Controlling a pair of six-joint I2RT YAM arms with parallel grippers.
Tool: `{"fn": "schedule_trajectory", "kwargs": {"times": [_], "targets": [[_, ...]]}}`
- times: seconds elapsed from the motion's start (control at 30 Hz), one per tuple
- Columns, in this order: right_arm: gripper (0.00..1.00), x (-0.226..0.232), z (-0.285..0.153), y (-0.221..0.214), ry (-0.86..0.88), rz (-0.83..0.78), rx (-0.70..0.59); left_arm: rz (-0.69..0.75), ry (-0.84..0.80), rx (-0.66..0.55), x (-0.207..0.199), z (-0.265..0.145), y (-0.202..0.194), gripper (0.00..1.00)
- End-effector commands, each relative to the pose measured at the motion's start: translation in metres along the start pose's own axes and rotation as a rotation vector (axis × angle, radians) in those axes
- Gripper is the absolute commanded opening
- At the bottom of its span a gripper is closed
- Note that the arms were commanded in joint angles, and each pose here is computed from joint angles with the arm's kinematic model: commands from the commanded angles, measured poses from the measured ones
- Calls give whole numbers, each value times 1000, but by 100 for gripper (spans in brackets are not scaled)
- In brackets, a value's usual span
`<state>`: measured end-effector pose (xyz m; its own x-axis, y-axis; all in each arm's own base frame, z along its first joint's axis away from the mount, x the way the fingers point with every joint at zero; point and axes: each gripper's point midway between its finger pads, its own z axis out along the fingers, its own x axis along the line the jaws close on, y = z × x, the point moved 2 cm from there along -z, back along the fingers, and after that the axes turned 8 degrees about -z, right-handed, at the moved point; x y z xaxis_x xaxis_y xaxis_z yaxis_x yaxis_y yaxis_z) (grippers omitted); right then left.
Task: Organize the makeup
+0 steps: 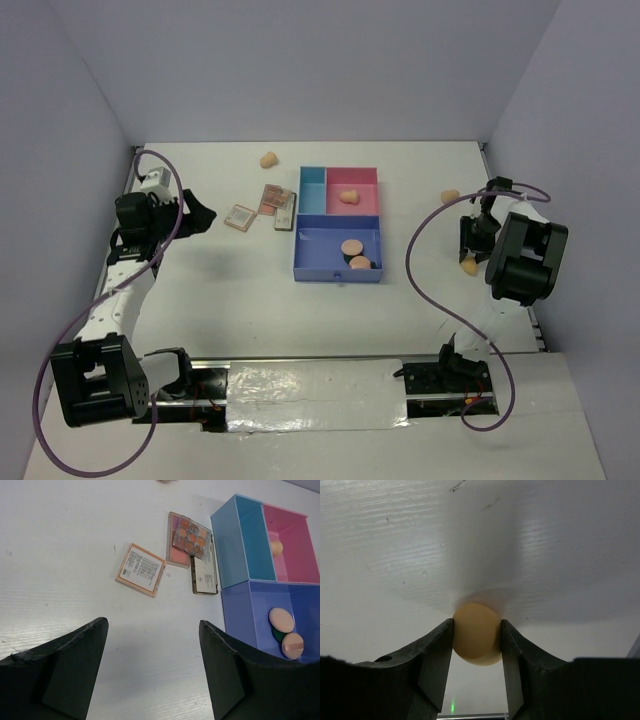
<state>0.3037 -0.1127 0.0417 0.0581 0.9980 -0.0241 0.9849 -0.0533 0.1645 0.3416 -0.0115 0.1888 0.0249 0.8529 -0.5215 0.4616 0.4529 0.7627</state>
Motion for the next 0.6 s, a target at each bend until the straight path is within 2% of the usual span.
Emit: {"fn": "schedule_trajectory", "kwargs": {"times": [0.0,0.1,0.2,0.23,0.3,0.43,0.47,0.57], "targets": [[47,-1,6,8,14,8,-27,41,-45,-42,-7,1,15,85],[40,-3,6,12,5,5,-49,41,-51,-37,-8,2,14,85],[28,-2,3,13,11,-11,-70,45,-54,-39,-8,2,15,85],[20,-1,1,14,12,-20,-77,48,-60,-38,-9,1,14,85],[12,1,-4,15,29,-53,-97,54,-63,-42,-9,1,15,85],[4,17,-35,31,139,-156,-213,82,-99,-66,-16,-3,18,86],[3,26,-42,30,191,-185,-217,85,-105,-68,-17,-3,17,85],[3,55,-77,49,344,-322,-341,98,-119,-79,-19,-5,17,85]]}}
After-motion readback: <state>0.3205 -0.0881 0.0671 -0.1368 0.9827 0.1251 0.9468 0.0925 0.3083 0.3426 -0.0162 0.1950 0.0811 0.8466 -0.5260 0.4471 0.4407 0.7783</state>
